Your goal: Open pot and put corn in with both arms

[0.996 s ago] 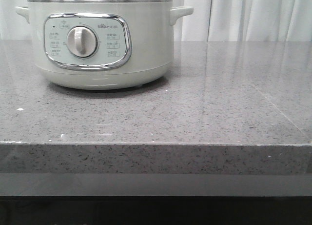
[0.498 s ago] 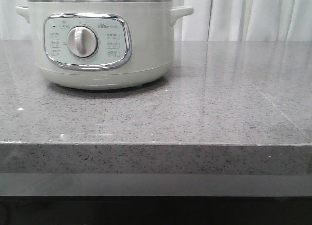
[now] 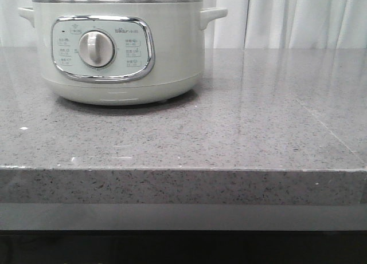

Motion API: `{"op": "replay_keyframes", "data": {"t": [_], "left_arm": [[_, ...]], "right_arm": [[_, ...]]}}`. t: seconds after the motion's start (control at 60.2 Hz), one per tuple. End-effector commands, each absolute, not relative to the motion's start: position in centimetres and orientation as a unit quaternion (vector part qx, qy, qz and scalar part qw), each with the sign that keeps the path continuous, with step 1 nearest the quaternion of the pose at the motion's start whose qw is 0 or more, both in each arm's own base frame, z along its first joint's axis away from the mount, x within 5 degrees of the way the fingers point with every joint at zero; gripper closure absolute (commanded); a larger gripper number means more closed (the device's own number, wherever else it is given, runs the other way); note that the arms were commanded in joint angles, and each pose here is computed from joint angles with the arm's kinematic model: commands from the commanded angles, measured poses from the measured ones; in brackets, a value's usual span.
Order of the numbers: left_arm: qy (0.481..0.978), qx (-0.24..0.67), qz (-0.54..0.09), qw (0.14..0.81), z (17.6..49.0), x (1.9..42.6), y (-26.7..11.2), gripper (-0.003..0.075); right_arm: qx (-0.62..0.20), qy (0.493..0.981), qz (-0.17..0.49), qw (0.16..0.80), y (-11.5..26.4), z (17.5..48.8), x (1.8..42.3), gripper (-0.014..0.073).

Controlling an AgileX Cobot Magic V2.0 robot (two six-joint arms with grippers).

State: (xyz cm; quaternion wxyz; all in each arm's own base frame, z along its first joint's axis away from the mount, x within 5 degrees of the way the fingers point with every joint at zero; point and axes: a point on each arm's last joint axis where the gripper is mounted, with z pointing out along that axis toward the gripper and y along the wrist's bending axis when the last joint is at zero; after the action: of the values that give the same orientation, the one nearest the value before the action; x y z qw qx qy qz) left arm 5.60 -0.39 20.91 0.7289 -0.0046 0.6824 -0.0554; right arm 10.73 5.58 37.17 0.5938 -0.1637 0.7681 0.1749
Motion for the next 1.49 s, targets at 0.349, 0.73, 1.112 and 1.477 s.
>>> {"op": "replay_keyframes", "data": {"t": [0.349, 0.73, 1.112, 1.477], "left_arm": [[0.651, -0.01, -0.058, 0.757, 21.4, 5.5, -0.3, 0.0741], [0.651, -0.01, -0.058, 0.757, 21.4, 5.5, -0.3, 0.0741], [0.651, -0.01, -0.058, 0.757, 21.4, 5.5, -0.3, 0.0741], [0.651, -0.01, -0.058, 0.757, 21.4, 5.5, -0.3, 0.0741]], "right_arm": [[-0.016, 0.66, 0.069, 0.748, 0.7, 29.2, 5.5, 0.0664], [-0.011, 0.668, 0.064, 0.742, 0.6, 21.9, 5.3, 0.0664], [-0.011, 0.673, 0.063, 0.737, 0.6, 20.9, 5.4, 0.0664], [-0.017, 0.651, 0.053, 0.757, 0.5, 21.4, 5.3, 0.0664]]}}
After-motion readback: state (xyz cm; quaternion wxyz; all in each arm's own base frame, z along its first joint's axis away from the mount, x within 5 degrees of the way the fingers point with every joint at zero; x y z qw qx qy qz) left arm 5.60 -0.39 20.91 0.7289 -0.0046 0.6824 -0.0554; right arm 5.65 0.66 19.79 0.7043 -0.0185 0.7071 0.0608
